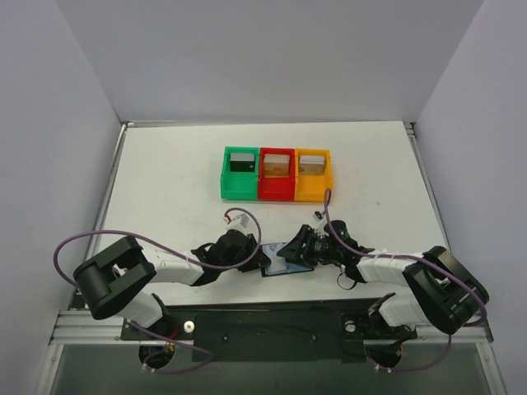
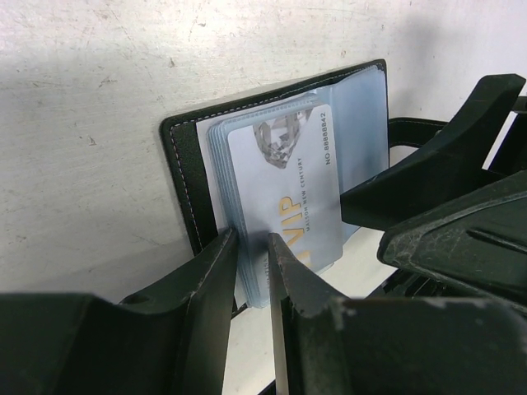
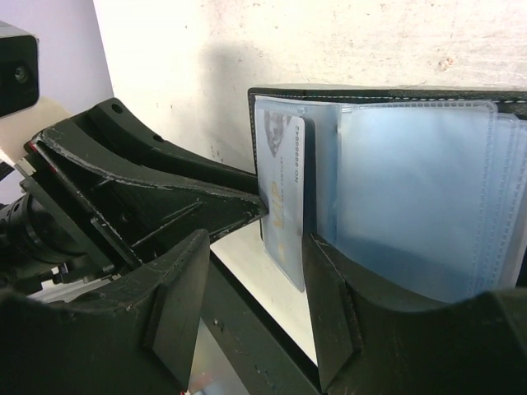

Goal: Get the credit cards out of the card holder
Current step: Remove the credit card from the card holder.

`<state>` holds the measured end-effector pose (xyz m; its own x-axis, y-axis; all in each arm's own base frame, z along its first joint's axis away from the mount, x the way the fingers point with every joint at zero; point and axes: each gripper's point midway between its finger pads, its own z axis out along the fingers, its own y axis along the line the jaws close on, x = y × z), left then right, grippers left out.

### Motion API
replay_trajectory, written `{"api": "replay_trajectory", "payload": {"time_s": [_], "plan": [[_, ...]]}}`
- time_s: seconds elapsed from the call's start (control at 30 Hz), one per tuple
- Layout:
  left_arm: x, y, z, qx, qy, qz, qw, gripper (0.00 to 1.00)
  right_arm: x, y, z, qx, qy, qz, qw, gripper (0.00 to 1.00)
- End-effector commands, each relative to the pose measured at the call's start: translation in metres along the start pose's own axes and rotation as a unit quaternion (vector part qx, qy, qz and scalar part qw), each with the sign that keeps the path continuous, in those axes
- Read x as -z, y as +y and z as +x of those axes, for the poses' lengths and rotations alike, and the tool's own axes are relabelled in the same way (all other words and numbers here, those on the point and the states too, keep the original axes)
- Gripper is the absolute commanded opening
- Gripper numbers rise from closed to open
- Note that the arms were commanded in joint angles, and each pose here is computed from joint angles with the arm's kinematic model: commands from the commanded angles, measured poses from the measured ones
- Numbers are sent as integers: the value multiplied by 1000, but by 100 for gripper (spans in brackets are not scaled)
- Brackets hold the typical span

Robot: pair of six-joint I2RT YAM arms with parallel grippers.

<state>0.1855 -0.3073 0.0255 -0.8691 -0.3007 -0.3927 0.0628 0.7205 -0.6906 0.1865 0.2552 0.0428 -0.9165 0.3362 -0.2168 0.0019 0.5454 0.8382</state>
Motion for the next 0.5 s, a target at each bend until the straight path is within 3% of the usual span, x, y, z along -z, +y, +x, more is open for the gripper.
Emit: {"api": "replay_trajectory", "payload": {"time_s": [0.0, 0.47], "plan": [[-4, 17, 14, -1, 28, -25, 999, 32, 0, 33, -10, 26, -10, -58, 998, 45], [-12, 3, 20, -1, 43, 13, 999, 32, -4, 36, -2, 21, 13, -76, 997, 47]]}}
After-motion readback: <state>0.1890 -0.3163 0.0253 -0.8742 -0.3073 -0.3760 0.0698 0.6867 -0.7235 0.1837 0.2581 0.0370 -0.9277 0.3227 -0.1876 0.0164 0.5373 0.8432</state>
